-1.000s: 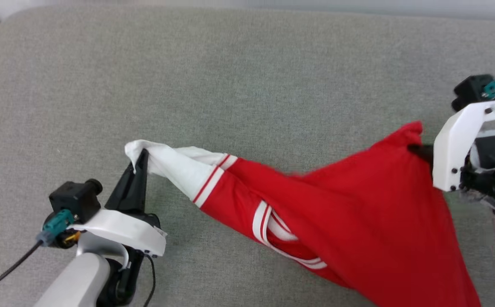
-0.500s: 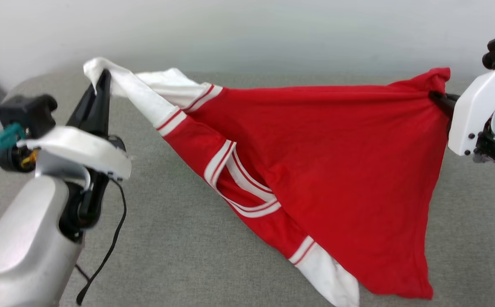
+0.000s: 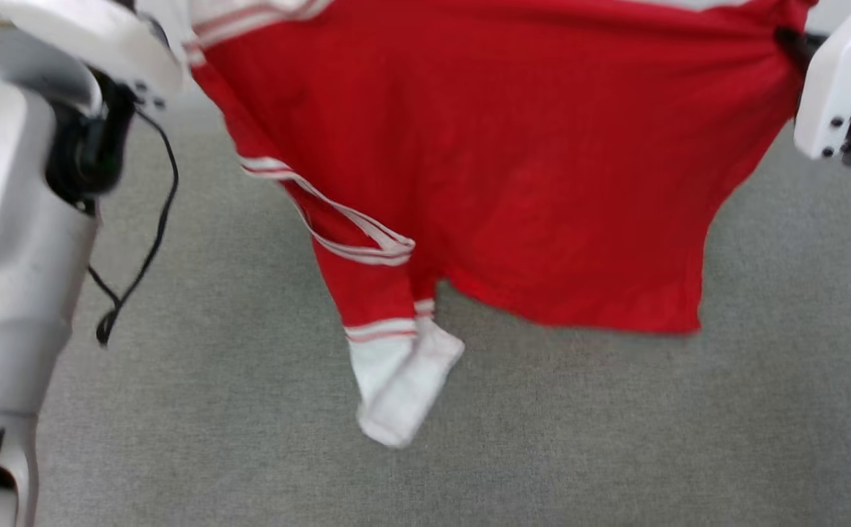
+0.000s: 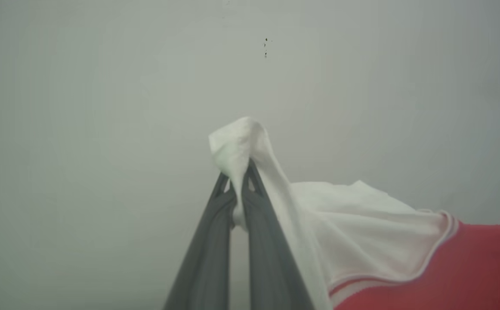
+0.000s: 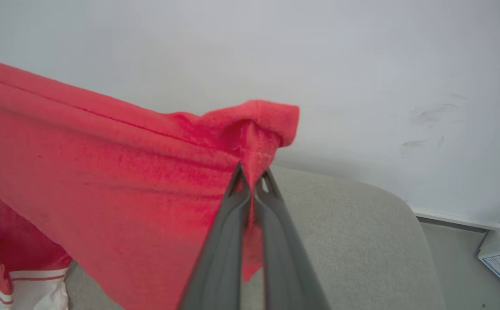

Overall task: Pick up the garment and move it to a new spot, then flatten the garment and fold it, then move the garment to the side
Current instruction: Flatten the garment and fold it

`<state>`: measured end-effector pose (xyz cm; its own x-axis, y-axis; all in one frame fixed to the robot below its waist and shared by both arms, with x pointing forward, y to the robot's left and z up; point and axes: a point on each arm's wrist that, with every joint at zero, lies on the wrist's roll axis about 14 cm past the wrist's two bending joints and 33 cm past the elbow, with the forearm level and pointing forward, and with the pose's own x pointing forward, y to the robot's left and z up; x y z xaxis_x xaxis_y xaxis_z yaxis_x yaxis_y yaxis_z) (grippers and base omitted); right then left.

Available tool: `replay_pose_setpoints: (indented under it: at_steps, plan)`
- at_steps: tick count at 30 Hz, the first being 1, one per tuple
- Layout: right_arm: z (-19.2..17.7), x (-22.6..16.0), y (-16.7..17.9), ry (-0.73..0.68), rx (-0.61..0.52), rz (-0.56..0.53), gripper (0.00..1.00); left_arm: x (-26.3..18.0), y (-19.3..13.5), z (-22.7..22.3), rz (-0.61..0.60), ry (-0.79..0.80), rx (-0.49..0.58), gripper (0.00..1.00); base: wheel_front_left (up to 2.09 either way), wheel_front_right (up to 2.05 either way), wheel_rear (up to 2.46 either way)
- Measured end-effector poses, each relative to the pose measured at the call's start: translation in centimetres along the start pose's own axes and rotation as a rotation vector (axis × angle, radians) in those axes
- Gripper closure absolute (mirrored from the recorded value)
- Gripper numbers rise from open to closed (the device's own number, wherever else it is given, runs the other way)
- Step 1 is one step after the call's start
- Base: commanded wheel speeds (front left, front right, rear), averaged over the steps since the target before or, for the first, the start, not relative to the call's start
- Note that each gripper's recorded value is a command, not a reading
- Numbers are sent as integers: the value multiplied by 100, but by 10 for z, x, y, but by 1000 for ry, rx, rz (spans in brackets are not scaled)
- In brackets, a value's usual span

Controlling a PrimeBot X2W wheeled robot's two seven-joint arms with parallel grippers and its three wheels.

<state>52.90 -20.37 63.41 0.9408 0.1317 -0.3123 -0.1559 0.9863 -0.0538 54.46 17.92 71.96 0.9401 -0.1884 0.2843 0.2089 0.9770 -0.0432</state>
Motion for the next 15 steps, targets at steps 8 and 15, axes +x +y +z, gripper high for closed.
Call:
replay_pose_setpoints:
  at_steps: [8, 15]
  plan:
    - [34, 37, -21, -88, 2, -48, 100, 60, 15, 11, 7, -59, 24, 100, 0, 0, 0]
    - [66, 76, -37, -193, -26, -90, 100, 110, 31, 25, 30, -183, 51, 100, 0, 0, 0]
